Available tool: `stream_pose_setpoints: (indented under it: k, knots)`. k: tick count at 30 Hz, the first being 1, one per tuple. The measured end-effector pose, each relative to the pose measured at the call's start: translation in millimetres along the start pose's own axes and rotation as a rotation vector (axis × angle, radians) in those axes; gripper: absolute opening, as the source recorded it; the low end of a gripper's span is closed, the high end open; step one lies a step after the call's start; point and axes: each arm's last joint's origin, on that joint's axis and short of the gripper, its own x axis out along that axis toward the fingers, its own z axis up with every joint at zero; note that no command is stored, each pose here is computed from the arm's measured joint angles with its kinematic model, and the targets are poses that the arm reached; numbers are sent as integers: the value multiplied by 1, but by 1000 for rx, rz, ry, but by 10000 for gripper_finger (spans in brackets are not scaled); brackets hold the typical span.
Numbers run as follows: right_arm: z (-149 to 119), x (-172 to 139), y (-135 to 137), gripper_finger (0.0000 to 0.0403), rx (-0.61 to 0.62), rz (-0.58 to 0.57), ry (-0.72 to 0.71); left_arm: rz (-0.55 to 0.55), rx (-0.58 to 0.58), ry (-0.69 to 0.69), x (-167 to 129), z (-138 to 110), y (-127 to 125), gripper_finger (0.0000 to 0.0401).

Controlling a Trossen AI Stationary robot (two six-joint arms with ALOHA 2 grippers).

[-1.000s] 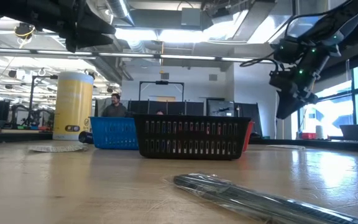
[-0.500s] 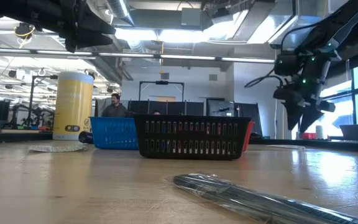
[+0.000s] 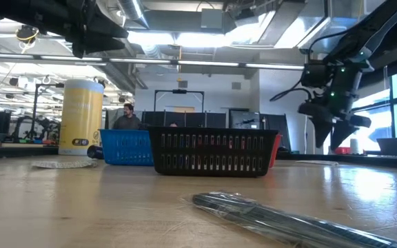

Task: Pick & Place Travel size toiletries
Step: Put the white bandage into the black bin

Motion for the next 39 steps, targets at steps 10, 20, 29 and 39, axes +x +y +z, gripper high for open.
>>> stream_pose_setpoints:
  k: [10, 20, 29, 39]
  knots:
    - [-3, 14, 15, 226, -2, 29, 55, 0, 3, 1, 0, 0, 0, 212]
    - [-5, 30, 23, 225, -11, 51, 115, -1, 3, 1, 0, 0, 0, 212]
    - [-17, 34, 47, 223, -81, 246, 227, -1, 3, 1, 0, 0, 0, 212]
    - [-18, -4, 74, 181, -230, 313, 128, -1, 3, 1, 0, 0, 0, 212]
